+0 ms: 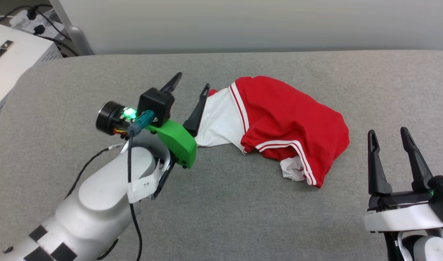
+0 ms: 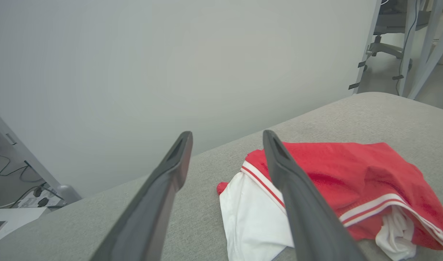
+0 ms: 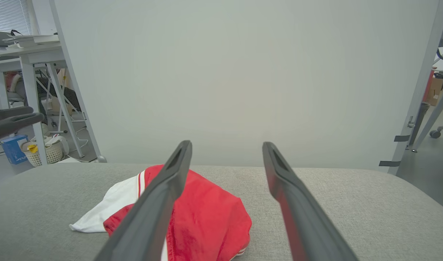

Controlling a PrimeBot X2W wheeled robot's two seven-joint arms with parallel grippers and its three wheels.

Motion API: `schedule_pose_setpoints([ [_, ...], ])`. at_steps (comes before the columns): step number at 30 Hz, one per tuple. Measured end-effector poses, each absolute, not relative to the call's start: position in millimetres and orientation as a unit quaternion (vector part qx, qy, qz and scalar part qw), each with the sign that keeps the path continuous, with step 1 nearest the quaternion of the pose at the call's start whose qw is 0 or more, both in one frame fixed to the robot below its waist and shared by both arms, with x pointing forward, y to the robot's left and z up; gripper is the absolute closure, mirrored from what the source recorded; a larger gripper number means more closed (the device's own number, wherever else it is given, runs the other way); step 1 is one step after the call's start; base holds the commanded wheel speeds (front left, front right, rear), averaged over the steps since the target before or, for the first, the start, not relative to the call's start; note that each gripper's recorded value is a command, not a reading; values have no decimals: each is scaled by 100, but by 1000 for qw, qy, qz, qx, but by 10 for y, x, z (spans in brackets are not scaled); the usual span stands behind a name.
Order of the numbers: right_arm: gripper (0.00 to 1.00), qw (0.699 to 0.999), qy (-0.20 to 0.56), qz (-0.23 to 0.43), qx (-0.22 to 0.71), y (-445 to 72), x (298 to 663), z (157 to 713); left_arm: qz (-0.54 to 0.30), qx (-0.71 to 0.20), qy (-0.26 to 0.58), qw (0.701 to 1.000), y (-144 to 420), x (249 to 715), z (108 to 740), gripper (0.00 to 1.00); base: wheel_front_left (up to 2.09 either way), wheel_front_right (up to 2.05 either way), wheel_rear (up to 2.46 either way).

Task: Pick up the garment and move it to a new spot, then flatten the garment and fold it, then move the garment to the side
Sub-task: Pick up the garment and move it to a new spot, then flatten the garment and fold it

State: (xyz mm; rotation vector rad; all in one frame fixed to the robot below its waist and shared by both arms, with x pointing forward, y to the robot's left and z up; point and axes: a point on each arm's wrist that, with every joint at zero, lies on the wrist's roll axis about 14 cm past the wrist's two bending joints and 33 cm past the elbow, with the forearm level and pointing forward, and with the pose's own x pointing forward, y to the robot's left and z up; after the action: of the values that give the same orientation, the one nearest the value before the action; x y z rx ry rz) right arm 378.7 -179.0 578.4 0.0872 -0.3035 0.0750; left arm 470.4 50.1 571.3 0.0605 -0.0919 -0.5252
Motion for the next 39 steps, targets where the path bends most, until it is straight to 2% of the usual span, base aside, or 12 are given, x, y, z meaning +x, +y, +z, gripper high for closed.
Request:
schedule_pose_setpoints([
  [6, 0, 984, -163, 50, 46, -1710, 3718, 5870, -153, 44, -88, 983, 1093, 4494, 5866, 0, 0, 0, 0],
  [14, 0, 984, -167, 53, 45, -1691, 3658, 5897, -34, 41, -96, 994, 1756, 4116, 5741, 0, 0, 0, 0],
  [28, 0, 988, -139, 47, 47, -1726, 3576, 5721, -17, 13, -73, 997, 1799, 3703, 5383, 0, 0, 0, 0],
  [39, 0, 992, -102, 56, 57, -1654, 3559, 5482, -26, 5, -47, 999, 1742, 3595, 5170, 0, 0, 0, 0],
])
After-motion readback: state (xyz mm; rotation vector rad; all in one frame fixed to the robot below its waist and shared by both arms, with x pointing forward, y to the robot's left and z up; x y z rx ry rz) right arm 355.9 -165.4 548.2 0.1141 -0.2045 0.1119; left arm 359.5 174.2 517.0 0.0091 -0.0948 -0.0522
